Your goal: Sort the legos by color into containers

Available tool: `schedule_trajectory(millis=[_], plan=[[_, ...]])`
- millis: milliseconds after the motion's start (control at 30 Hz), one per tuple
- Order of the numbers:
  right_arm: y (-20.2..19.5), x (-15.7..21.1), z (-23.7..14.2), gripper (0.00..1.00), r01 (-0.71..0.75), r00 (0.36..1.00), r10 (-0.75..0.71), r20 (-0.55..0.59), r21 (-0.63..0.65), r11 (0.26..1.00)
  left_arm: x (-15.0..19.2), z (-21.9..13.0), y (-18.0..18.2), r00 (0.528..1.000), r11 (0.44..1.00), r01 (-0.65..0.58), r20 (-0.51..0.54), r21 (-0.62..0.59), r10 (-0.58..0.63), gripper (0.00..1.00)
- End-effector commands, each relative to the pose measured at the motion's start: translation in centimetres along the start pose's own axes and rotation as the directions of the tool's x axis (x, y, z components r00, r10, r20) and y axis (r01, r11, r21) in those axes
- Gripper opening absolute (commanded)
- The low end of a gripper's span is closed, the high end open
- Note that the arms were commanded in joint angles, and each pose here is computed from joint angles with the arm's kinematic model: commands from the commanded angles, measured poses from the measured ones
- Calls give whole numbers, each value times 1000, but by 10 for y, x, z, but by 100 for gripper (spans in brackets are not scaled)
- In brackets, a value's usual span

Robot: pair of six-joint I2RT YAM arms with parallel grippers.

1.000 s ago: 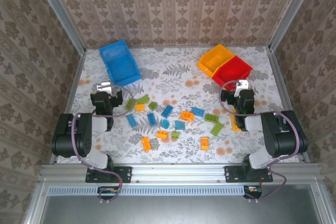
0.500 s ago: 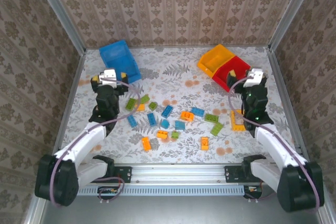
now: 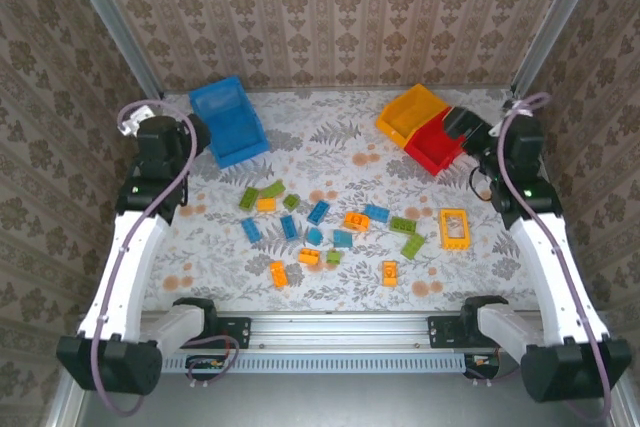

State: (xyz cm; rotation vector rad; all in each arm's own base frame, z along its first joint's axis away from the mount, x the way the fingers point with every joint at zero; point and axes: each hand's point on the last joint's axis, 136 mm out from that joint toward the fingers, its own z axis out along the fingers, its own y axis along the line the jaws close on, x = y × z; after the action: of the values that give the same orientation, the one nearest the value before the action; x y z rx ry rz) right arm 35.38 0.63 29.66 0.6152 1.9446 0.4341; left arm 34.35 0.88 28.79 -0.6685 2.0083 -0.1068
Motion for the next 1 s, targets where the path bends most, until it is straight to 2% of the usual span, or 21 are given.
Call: schedule_trajectory(millis=[0, 67, 167, 300, 500, 667, 900, 933, 967], plan=[[-33, 31, -7, 92, 18, 984, 18, -175, 200, 980, 66, 16, 22, 927, 993, 30, -369, -114, -70, 100], [-42, 37, 0, 92, 26, 978, 25, -205, 241, 970, 75, 34, 20, 888, 993, 37, -452, -110, -84, 98], [-50, 53, 16, 86, -5, 961, 81, -265, 276, 961, 80, 60, 20, 853, 992, 55, -510, -117, -107, 96], [-46, 62, 35, 83, -27, 944, 109, -312, 256, 966, 73, 96, 17, 851, 994, 27, -520, -106, -79, 94], [-51, 74, 52, 85, 32, 915, 80, -396, 267, 963, 59, 149, 7, 847, 997, 34, -528, -66, -64, 89], [-55, 75, 66, 86, 46, 905, 73, -420, 267, 963, 59, 190, 3, 829, 999, 3, -558, -54, -33, 77], [-66, 65, 81, 85, 34, 908, 95, -409, 297, 954, 60, 231, -3, 828, 999, -20, -561, -28, 1, 69], [-69, 64, 83, 85, 36, 908, 96, -408, 304, 952, 58, 235, -6, 830, 999, -25, -558, -19, 10, 65], [-73, 64, 86, 85, 37, 908, 100, -408, 315, 948, 60, 240, -7, 825, 999, -35, -564, -9, 23, 57]])
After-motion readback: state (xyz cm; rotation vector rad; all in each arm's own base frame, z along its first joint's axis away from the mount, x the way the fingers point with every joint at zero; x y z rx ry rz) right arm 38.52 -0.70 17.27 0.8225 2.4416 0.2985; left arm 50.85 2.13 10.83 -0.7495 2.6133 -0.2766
